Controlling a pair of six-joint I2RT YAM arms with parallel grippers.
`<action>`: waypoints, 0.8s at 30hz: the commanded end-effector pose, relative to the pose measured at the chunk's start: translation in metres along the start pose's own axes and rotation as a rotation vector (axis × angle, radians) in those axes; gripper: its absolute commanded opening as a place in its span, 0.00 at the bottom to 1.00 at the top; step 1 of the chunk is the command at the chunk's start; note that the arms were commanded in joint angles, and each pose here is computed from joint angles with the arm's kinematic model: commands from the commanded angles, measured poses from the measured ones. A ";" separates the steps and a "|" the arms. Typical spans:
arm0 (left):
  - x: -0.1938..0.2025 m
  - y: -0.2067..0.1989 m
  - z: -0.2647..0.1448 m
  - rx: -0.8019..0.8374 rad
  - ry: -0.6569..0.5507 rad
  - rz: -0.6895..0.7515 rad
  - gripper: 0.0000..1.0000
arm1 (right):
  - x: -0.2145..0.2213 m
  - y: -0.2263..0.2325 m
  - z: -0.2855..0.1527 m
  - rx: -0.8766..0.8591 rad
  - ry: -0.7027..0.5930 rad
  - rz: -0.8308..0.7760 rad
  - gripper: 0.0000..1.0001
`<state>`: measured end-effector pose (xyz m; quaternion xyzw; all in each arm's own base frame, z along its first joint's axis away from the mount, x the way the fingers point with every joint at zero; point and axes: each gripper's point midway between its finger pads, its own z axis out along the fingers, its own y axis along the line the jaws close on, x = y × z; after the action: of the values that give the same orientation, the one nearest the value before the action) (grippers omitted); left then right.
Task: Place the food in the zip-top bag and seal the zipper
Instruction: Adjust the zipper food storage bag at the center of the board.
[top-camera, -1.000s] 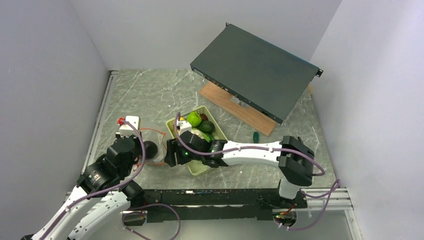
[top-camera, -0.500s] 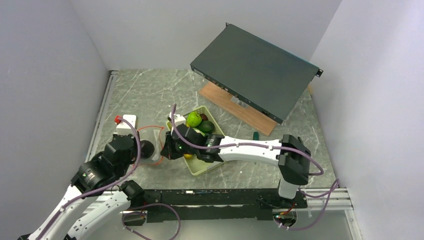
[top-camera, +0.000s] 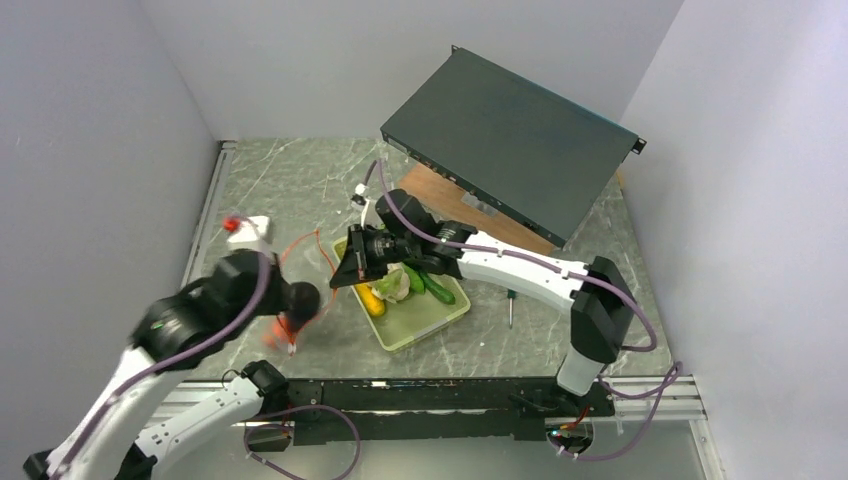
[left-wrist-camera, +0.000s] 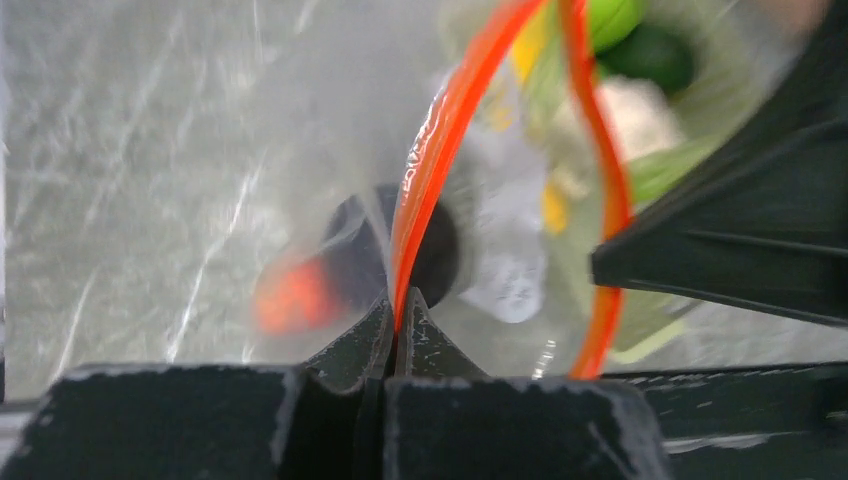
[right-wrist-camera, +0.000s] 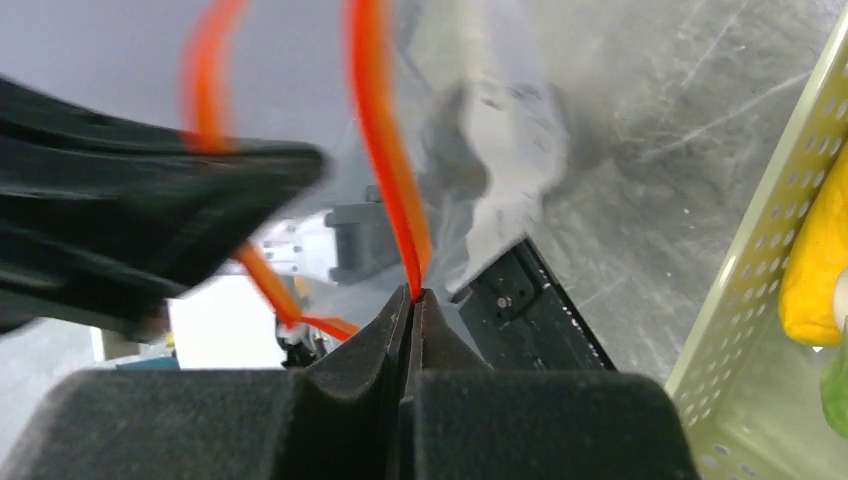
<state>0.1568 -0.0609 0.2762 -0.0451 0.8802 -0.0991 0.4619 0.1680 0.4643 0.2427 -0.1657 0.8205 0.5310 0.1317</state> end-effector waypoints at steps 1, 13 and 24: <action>0.063 -0.003 0.054 -0.070 0.198 0.023 0.00 | 0.008 -0.029 0.013 0.121 0.082 -0.031 0.00; -0.020 -0.021 -0.006 0.137 -0.122 -0.160 0.00 | -0.036 0.020 -0.021 0.135 -0.018 -0.229 0.00; 0.001 0.016 0.027 -0.090 -0.106 -0.025 0.00 | -0.020 -0.011 -0.002 0.137 0.032 -0.218 0.00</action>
<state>0.1658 -0.0642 0.2427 -0.0813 0.8762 -0.1034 0.4636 0.1869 0.4612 0.2501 -0.2407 0.8381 0.4558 0.1789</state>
